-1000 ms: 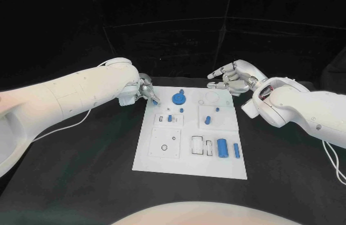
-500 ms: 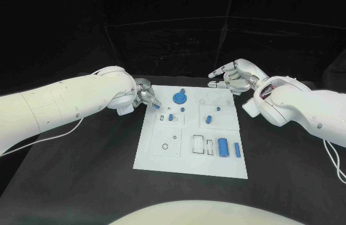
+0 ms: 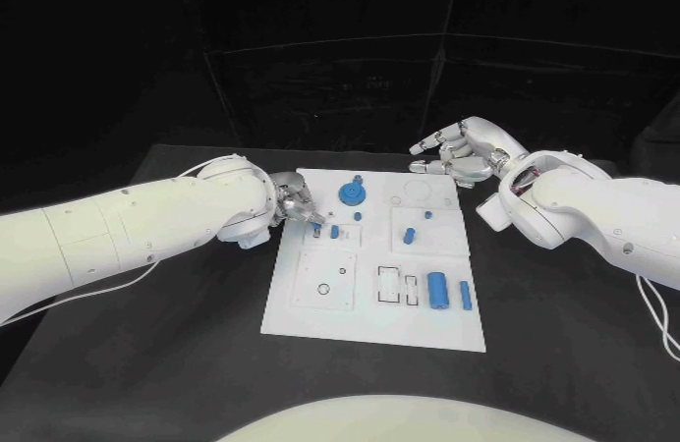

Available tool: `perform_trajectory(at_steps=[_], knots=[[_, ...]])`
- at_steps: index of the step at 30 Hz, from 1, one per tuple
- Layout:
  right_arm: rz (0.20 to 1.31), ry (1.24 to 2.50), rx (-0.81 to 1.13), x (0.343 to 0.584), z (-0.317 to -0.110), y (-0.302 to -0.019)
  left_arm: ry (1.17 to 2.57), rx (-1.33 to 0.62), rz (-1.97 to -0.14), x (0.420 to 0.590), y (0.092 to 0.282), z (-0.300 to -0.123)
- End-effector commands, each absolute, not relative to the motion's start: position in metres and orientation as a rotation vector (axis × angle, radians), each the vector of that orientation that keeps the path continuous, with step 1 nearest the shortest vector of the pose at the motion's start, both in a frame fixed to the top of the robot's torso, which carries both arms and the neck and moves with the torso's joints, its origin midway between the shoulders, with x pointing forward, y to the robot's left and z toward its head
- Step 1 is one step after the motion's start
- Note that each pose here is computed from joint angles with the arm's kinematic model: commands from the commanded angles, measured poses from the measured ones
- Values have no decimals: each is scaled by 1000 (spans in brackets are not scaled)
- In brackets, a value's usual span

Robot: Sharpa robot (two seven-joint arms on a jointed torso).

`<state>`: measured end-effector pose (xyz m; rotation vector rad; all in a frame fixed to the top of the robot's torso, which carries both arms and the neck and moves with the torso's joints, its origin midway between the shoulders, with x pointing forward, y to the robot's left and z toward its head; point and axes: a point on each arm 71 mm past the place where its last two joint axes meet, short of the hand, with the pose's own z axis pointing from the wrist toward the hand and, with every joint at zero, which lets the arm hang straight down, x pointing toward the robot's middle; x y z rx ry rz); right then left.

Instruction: Assemble the parts on the task board

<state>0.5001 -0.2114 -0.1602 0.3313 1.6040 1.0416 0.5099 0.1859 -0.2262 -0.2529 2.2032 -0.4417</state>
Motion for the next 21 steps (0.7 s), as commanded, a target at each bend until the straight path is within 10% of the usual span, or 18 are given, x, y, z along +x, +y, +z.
perform_trajectory(at_steps=[1,21], knots=[[1051,1606,326,500,-159,-211,2183,-212,-397,510,186,-225],[1050,1608,327,500,-159,-211,2269,-160,-348,502,183,-232]])
